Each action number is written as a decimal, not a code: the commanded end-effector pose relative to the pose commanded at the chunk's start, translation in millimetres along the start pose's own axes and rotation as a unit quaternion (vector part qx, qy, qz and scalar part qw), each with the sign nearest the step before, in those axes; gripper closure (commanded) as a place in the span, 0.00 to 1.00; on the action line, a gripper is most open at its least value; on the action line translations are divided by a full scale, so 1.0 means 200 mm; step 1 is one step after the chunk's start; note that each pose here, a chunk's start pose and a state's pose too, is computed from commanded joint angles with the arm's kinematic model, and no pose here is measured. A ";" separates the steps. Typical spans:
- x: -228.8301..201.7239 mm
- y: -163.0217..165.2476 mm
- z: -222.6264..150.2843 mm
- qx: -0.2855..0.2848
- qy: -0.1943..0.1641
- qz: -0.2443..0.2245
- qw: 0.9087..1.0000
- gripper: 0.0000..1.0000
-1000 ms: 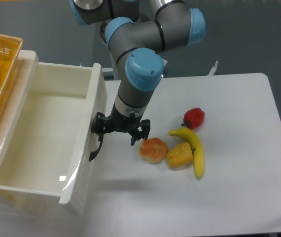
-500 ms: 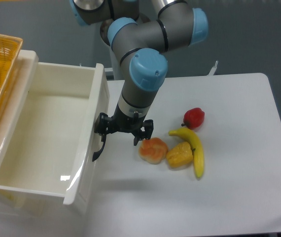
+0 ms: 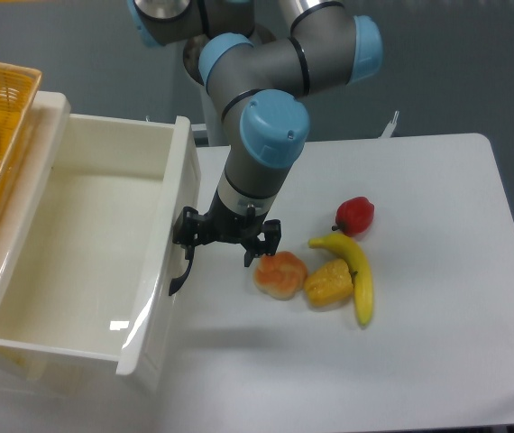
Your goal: Slide open the top white drawer
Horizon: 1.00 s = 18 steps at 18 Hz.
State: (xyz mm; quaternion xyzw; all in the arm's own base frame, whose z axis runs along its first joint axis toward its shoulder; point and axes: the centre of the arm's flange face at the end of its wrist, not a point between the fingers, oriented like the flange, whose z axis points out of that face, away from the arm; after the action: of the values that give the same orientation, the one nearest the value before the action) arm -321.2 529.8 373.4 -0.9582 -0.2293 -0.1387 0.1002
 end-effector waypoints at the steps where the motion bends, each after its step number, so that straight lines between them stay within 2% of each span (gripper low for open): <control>1: 0.00 0.01 0.00 -0.001 0.001 -0.002 1.000 0.00; 18: -0.05 0.02 -0.04 0.011 0.037 -0.018 0.999 0.00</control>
State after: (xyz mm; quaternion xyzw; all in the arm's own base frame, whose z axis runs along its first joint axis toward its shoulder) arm -329.6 521.3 377.2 -0.9469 -0.2445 -0.1733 0.1161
